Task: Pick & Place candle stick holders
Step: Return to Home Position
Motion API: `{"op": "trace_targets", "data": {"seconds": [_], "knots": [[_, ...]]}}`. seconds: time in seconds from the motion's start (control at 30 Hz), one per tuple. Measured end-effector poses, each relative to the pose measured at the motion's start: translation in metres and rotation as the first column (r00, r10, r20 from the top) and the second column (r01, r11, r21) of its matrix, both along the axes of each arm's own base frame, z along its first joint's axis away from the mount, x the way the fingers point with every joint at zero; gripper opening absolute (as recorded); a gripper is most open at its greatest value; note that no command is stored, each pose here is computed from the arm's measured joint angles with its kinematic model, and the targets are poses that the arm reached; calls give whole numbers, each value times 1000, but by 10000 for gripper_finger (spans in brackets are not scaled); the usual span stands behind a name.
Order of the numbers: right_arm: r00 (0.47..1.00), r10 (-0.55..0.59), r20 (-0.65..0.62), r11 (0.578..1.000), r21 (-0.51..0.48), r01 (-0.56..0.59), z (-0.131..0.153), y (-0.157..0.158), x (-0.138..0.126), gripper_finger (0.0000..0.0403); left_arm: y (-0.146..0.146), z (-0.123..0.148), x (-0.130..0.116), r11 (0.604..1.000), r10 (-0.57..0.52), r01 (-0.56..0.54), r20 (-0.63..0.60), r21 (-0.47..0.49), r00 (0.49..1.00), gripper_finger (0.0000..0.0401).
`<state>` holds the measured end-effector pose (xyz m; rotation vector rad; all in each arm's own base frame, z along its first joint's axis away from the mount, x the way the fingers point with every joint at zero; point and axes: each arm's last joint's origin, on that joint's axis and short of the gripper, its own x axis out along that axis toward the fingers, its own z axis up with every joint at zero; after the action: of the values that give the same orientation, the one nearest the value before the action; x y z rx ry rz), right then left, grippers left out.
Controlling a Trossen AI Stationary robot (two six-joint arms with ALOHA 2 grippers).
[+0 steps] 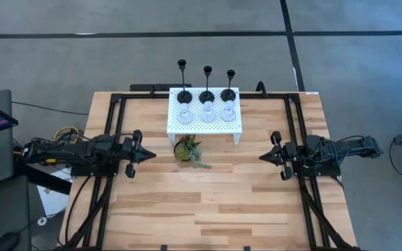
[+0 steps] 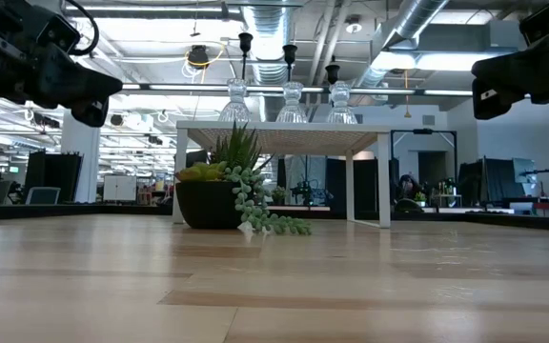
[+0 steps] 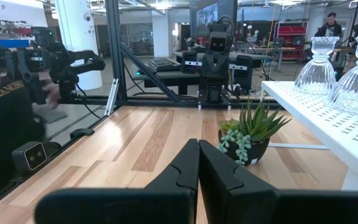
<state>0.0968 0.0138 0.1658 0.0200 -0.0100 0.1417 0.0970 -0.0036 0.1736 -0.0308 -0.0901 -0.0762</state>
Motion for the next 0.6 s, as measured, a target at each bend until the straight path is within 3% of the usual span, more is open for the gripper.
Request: {"op": "trace_targets", "data": {"seconds": [0.6], "knots": [[1000,0,0,1000,0,0,0,0,0,0,0,1,0,1000,0,0,11,1,1000,4]]}}
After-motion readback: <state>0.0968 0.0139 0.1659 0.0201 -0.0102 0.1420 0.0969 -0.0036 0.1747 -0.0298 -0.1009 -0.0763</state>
